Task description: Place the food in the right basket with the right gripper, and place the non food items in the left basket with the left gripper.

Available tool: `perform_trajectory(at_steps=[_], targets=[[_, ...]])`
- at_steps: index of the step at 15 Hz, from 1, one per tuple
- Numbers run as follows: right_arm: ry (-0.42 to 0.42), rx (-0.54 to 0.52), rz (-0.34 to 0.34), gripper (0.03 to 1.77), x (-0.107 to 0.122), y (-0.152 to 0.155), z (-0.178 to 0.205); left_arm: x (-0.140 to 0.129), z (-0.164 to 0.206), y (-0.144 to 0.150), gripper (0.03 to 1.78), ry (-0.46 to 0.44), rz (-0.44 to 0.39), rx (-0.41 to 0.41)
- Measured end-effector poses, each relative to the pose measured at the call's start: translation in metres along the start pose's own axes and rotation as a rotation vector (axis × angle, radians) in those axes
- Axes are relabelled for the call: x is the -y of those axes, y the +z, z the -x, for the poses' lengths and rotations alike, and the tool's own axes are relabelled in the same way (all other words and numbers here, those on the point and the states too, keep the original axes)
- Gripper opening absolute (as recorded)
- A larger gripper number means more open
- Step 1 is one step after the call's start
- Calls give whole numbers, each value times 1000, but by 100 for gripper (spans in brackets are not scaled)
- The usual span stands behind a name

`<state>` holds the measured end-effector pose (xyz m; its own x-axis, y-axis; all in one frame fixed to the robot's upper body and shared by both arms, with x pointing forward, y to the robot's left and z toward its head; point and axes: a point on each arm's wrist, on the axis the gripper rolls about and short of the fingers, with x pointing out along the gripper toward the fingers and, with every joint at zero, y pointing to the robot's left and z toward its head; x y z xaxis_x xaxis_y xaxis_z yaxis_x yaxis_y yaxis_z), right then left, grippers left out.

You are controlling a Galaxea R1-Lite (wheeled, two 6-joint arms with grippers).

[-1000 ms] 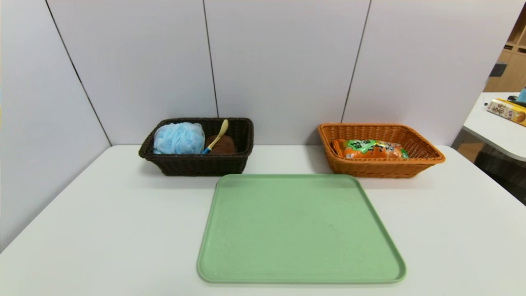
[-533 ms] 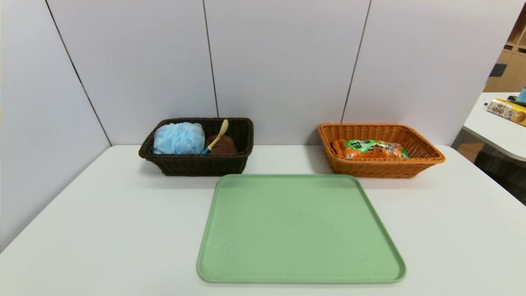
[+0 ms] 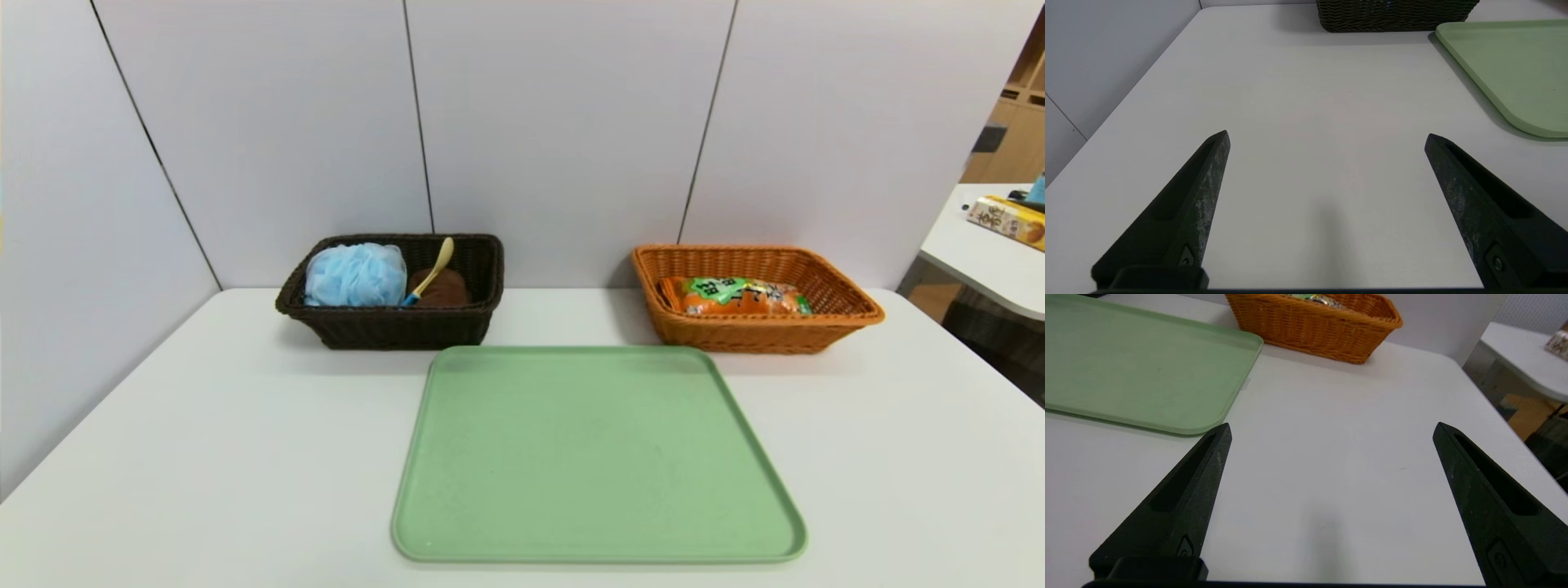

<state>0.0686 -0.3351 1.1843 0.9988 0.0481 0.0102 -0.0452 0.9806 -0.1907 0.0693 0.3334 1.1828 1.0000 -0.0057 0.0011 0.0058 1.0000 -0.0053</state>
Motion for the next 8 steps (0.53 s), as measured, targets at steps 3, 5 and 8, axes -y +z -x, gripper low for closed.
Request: perform_trajectory(at_steps=[3,5,8], targets=[[-15,-19,-121,170,0,-3,0,0,0,0,169,0,5,3],[-48,-21,-187,170,1,-3,0,0,0,0,169,0,7,3],[-52,-20,-198,170,1,-3,0,0,0,1,169,0,12,5]])
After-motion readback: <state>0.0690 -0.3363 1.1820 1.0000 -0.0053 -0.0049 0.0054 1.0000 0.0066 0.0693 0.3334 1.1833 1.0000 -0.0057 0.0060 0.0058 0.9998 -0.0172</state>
